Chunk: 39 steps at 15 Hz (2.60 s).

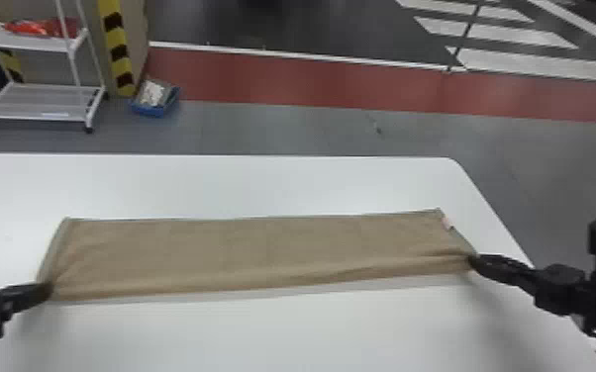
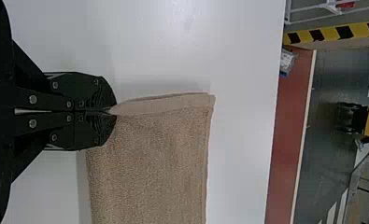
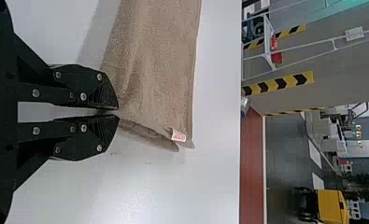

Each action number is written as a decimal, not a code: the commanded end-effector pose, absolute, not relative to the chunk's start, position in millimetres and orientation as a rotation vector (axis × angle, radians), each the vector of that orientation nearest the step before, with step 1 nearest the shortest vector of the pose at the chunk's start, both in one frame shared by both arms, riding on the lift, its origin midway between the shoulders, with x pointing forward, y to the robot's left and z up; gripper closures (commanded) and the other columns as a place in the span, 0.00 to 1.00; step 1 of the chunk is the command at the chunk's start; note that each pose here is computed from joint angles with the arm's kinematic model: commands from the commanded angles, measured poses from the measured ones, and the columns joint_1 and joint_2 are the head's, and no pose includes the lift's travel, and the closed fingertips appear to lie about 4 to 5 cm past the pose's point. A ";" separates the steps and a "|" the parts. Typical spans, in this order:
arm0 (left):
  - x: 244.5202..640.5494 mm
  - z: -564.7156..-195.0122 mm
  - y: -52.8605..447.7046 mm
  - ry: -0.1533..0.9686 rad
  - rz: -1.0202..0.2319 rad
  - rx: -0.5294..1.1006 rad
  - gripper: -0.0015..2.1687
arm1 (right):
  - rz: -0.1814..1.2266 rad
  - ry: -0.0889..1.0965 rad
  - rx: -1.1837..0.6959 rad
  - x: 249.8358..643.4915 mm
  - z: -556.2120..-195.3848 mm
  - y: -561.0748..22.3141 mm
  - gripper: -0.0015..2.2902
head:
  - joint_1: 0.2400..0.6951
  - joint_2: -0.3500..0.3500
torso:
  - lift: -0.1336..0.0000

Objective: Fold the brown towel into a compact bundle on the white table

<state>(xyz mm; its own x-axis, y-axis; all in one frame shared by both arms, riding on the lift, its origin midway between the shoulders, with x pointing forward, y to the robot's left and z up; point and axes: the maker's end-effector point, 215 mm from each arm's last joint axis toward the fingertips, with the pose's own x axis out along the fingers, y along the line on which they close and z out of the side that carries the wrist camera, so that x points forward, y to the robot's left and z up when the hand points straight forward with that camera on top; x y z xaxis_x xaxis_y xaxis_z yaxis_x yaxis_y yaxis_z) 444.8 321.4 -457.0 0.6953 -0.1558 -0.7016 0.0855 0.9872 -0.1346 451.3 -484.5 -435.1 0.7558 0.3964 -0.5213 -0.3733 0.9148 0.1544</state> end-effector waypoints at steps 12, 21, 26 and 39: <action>428.7 -452.1 326.5 0.792 -0.124 -0.092 0.84 | 0.402 0.474 0.072 442.0 -411.2 -486.6 0.05 | 1.00 0.22 | 0.07; 436.7 -443.5 322.5 0.770 -0.131 -0.098 0.00 | 0.465 0.329 0.176 464.6 -379.8 -418.4 0.05 | 1.00 0.27 | 0.07; 474.9 -429.5 318.8 0.699 -0.140 -0.166 0.02 | 0.481 0.325 0.171 474.3 -385.3 -393.4 0.05 | 1.00 0.35 | 0.07; 503.2 -449.2 334.3 0.760 -0.098 -0.138 0.16 | 0.473 0.294 0.146 478.4 -374.5 -400.9 0.05 | 1.00 0.37 | 0.07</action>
<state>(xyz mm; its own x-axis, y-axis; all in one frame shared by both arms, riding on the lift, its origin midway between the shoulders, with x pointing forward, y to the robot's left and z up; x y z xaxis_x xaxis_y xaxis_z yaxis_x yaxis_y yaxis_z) 505.7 331.4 -448.7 0.7231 -0.1426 -0.6759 0.0430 0.9858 -0.1620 477.5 -402.8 -374.1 0.8508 0.4655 -0.2439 -0.4241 0.8822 0.2046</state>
